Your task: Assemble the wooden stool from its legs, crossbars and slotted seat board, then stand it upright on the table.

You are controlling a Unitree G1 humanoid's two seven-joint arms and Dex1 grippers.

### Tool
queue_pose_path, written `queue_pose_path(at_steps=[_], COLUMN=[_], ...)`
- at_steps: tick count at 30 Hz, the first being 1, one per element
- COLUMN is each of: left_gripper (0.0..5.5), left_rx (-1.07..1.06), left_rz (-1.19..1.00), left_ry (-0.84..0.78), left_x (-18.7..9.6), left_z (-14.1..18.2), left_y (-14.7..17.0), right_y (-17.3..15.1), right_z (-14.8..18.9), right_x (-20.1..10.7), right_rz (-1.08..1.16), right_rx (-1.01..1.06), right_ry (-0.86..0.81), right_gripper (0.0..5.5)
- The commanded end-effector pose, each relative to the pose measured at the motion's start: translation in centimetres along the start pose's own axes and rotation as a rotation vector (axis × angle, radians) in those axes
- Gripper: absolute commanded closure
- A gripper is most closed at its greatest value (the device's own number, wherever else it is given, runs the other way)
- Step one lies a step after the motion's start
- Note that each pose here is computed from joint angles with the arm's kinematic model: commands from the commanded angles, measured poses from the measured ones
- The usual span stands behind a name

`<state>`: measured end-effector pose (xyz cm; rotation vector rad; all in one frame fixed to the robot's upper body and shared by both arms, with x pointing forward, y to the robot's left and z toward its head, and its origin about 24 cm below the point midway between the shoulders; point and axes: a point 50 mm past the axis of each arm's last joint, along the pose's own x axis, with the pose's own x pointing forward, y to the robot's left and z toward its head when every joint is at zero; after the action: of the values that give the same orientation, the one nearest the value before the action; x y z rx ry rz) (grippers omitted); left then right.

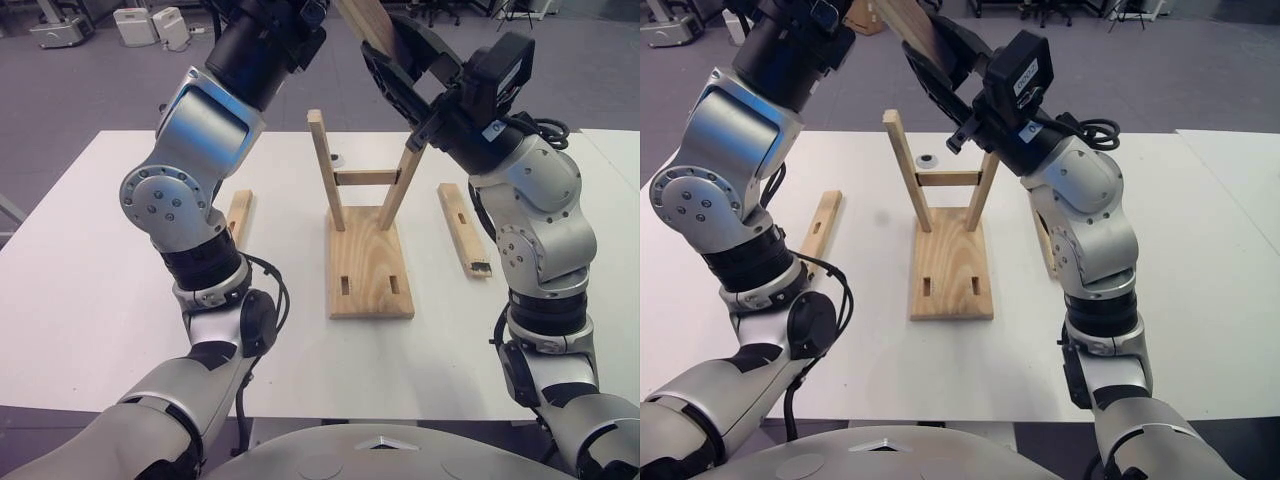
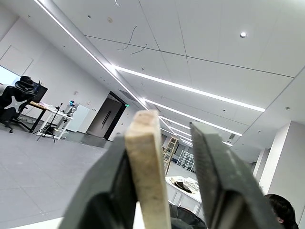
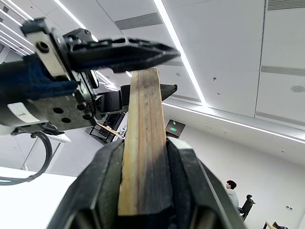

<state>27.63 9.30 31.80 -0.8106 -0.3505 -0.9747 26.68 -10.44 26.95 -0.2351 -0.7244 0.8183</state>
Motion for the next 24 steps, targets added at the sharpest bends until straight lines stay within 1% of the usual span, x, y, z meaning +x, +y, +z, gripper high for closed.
queue_pose_path(at_steps=[1, 4, 6, 8, 9, 10, 11, 12, 13, 14, 15, 16, 18, 20, 24], left_gripper=[4.5, 5.04, 5.1, 5.1, 5.1, 5.1, 5.1, 5.1, 5.1, 5.1, 5.1, 5.1, 5.1, 5.1, 5.1], left_rx=[-0.012, -0.015, -0.01, 0.03, 0.063, 0.102, 0.128, 0.211, 0.32, 0.444, 0.521, 0.549, 0.543, 0.543, 0.519], left_rz=[0.015, 0.037, 0.045, 0.099, 0.154, 0.232, 0.304, 0.382, 0.472, 0.557, 0.637, 0.709, 0.79, 0.814, 0.862], left_ry=[0.014, 0.019, 0.018, 0.023, 0.024, 0.025, 0.017, 0.03, 0.075, 0.137, 0.195, 0.226, 0.221, 0.186, 0.138], left_x=[-0.1, -0.2, -0.5, -1.5, -2.7, -4.1, -5.6, -7.5, -9.5, -11.9, -14.3, -16.5, -19.3, -20.5, -21.9], left_z=[-0.2, -0.3, -0.2, 0.0, 0.4, 0.9, 1.6, 2.2, 2.4, 2.1, 1.4, 0.5, -0.7, -1.4, -2.5], left_y=[0.0, 0.4, 0.7, 1.6, 2.7, 4.0, 5.1, 6.3, 7.7, 9.6, 11.6, 13.3, 15.3, 16.5, 18.1], right_y=[-0.1, 0.0, 0.1, 0.1, -0.6, -2.1, -3.8, -6.0, -7.7, -8.7, -9.1, -9.0, -8.3, -7.5, -6.2], right_z=[0.7, 0.9, 0.9, 0.1, -0.4, -0.9, -1.2, -1.7, -2.6, -3.9, -5.5, -7.4, -10.0, -11.7, -13.8], right_x=[0.3, 0.4, 0.4, -0.1, -0.9, -1.9, -3.1, -4.9, -7.1, -9.4, -11.5, -13.1, -14.9, -15.8, -16.4], right_rz=[0.013, 0.016, 0.021, 0.028, -0.008, -0.08, -0.166, -0.289, -0.393, -0.48, -0.554, -0.599, -0.632, -0.658, -0.655], right_rx=[-0.031, -0.024, -0.009, 0.008, -0.009, -0.029, -0.058, -0.094, -0.127, -0.13, -0.124, -0.112, -0.098, -0.064, -0.028], right_ry=[-0.021, -0.033, -0.032, 0.026, 0.072, 0.118, 0.163, 0.234, 0.317, 0.397, 0.477, 0.55, 0.637, 0.669, 0.695], right_gripper=[4.2, 4.2, 4.2, 3.71, 3.52, 3.34, 3.14, 2.86, 2.83, 2.83, 2.83, 2.83, 2.83, 2.83, 2.83])
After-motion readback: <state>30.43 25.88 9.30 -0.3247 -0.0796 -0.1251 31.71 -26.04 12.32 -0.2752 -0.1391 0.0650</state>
